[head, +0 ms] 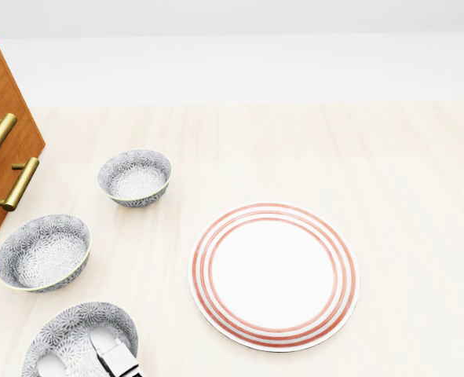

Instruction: Put the bowl at the front on the plate.

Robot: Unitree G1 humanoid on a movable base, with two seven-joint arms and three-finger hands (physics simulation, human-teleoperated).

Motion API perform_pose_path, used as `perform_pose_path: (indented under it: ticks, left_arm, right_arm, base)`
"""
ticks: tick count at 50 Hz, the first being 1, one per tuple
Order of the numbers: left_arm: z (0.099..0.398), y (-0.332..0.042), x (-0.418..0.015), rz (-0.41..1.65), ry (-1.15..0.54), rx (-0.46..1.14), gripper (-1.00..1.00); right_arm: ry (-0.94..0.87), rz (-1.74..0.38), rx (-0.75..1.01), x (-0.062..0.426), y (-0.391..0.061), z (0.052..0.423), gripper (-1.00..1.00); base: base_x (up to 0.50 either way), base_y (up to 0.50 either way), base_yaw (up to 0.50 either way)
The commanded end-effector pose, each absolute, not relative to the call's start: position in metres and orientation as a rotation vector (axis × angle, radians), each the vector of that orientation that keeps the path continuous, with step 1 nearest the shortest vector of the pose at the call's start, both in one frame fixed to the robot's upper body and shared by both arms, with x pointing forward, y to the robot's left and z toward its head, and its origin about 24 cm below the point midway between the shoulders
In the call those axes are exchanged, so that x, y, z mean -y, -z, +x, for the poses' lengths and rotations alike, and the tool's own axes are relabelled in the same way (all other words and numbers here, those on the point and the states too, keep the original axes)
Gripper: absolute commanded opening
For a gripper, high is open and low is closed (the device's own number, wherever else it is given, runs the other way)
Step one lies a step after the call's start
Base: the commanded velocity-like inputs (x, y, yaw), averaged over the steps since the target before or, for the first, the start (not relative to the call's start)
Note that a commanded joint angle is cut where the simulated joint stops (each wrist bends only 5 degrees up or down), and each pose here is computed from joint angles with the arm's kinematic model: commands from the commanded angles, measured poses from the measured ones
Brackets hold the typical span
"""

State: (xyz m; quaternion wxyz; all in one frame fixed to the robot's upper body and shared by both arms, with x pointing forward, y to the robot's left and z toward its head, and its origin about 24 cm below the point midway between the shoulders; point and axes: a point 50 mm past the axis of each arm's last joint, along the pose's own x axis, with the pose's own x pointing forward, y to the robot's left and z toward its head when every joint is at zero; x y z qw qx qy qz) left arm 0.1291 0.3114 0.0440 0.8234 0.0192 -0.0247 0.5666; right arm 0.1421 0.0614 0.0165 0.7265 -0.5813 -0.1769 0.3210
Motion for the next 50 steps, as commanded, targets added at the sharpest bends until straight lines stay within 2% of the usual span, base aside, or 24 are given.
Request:
perform_pose_path:
  ticks: [1,14,26,50]
  left_arm:
    - [0.128,-0.048,-0.311,0.006,-1.213,0.080,1.00]
    - [0.128,-0.048,-0.311,0.006,-1.213,0.080,1.00]
    - [0.128,-0.047,-0.312,0.002,-1.212,0.076,1.00]
    - [0.127,-0.049,-0.311,-0.001,-1.213,0.082,1.00]
  right_arm:
    - [-0.718,-1.279,0.383,-0.061,-0.013,0.141,1.00]
    - [-0.719,-1.278,0.385,-0.062,-0.013,0.141,1.00]
    - [-0.696,-1.241,0.290,-0.055,0.007,0.149,1.00]
    - [-0.855,-1.476,0.297,-0.067,0.025,0.139,1.00]
  base:
    - [0.00,0.00,0.00]
    - [0.00,0.00,0.00]
    - [0.00,0.00,0.00]
    - [0.00,0.00,0.00]
